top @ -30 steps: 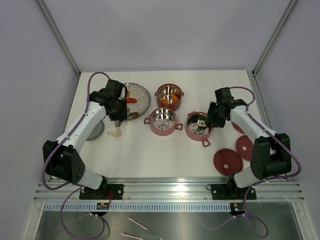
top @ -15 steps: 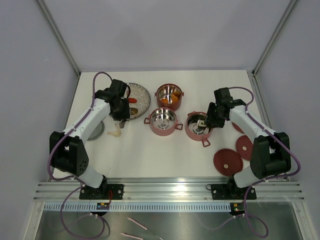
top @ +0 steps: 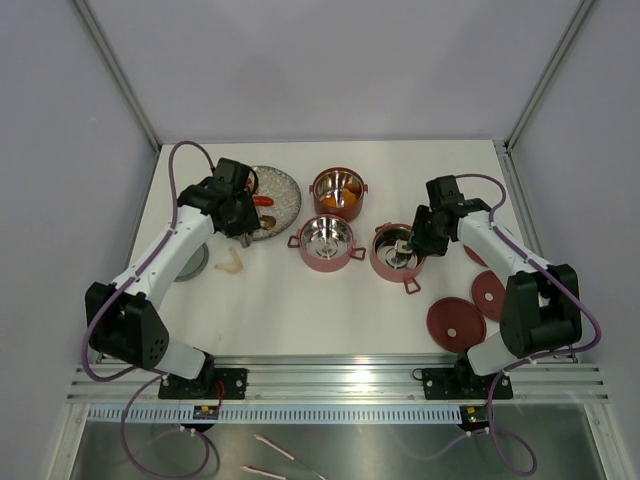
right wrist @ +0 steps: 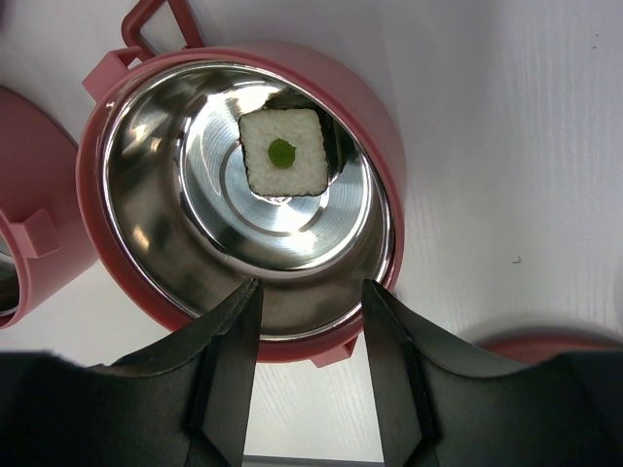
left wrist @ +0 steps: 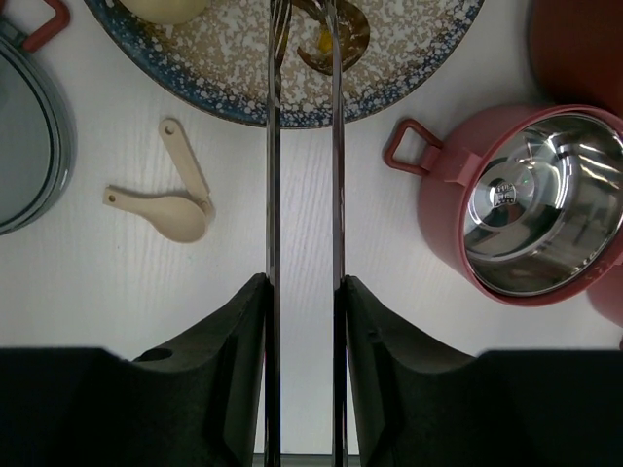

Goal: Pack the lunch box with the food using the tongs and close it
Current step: Pick up the fake food from the plate.

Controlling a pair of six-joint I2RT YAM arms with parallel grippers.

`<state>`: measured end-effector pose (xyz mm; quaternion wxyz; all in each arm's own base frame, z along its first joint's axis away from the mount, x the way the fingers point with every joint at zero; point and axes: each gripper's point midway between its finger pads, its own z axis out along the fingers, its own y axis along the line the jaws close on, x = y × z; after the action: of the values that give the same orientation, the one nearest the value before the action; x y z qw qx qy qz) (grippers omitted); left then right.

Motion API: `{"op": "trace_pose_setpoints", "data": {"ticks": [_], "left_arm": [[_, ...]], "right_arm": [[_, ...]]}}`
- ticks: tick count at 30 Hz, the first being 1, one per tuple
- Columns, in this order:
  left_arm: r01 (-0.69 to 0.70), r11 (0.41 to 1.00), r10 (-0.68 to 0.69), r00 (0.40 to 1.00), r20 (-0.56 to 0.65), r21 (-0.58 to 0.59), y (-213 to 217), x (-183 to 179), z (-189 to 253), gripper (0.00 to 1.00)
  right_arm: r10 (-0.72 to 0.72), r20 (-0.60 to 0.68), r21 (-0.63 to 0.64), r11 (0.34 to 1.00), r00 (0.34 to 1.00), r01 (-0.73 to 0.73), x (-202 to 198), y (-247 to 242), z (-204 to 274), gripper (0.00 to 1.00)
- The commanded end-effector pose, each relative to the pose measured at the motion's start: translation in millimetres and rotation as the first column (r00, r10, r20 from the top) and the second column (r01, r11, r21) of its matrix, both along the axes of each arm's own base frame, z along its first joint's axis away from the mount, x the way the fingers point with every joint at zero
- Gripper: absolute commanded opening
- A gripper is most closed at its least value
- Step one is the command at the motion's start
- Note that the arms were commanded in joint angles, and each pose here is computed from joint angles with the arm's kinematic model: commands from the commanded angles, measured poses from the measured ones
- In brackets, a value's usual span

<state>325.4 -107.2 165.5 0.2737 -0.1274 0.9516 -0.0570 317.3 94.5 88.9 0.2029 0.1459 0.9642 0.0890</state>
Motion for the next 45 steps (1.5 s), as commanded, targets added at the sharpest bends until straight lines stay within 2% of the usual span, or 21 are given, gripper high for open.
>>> {"op": "trace_pose_setpoints", "data": {"ticks": [1,8,12,22,30,38,45], "left_arm": [[-0.052,0.997,0.057,0.994,0.091,-0.049,-17,12,14,0.38],[0.023,0.998,-0.018,0.994,0.11,-0.05,-60,35,15,0.37],[0.028,0.999,-0.027,0.998,0.049,-0.035,-67,38,-8,0.36],[0.074,0.997,-0.072,0.996,-0.048,0.034,-48,6,-26,0.35],[0.048,0.987,-0.042,0.998,-0.041,0.154,-14,-17,-7,0.35],[0.076,0.99,-0.08,0.997,0.023,0.118,-21,-9,20,0.36],[0.036,0.979,-0.047,0.998,0.051,0.2,-10,13,26,0.41]], "right_arm": [[0.017,0.029,0.023,1.0,0.999,-0.018,9,11,7,0.53],[0.018,0.028,0.014,1.0,0.999,-0.018,5,9,7,0.53],[0.016,0.026,0.011,1.0,1.0,-0.017,2,8,6,0.53],[0.017,0.02,0.014,1.0,1.0,-0.017,2,9,3,0.53],[0.029,0.023,0.019,0.999,0.999,-0.029,6,12,5,0.53],[0.036,0.018,0.019,0.999,0.999,-0.036,5,14,2,0.53],[0.034,0.019,0.015,0.999,0.999,-0.034,2,13,1,0.53]]}}
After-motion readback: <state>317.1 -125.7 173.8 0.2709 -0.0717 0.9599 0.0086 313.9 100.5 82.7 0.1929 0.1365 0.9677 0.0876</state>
